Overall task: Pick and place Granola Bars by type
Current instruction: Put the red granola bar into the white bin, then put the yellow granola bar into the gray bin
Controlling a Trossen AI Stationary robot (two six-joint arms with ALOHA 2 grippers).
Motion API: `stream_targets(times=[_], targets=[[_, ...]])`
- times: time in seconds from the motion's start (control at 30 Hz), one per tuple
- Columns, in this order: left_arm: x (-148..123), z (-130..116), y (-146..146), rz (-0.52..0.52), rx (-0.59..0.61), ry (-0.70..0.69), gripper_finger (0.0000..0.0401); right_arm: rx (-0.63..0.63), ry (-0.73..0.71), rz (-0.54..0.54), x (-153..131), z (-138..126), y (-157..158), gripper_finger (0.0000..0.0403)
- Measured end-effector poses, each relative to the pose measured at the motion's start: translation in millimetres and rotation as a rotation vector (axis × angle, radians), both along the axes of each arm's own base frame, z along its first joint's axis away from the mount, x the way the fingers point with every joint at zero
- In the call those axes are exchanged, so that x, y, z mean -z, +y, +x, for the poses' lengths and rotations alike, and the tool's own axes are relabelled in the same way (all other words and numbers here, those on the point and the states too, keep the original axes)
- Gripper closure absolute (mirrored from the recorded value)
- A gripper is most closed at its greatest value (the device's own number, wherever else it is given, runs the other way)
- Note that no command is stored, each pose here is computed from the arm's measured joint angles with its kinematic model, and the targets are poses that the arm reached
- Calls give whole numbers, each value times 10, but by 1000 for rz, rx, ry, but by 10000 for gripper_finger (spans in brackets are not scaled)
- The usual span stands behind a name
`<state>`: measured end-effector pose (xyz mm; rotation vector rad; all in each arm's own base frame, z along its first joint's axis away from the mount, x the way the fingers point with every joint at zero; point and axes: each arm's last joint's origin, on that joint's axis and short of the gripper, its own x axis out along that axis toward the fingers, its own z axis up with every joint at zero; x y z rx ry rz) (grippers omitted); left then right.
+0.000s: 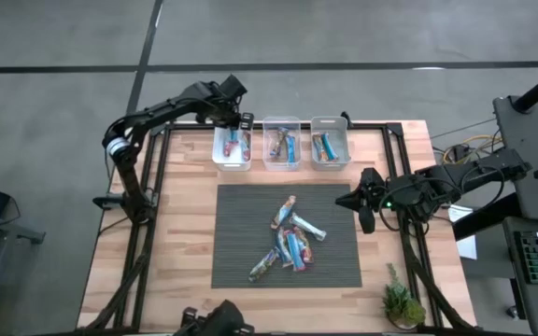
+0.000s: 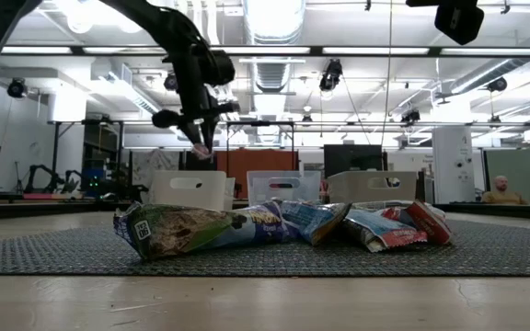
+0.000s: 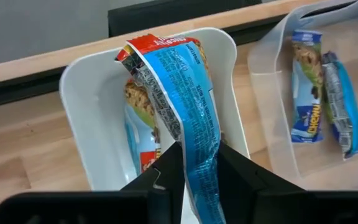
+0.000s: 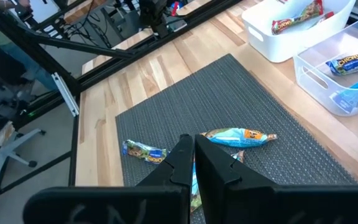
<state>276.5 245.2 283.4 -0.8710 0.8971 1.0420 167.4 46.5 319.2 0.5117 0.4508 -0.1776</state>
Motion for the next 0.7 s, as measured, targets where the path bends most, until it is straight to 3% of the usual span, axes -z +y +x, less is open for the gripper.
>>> stream_targets(times=[0.4, 0.7], targets=[[270, 73, 71, -76, 21, 64, 274, 4, 0, 8, 1, 0, 0, 394], [261, 58, 0, -144, 121, 67, 271, 3, 2, 3, 2, -1, -1, 394]])
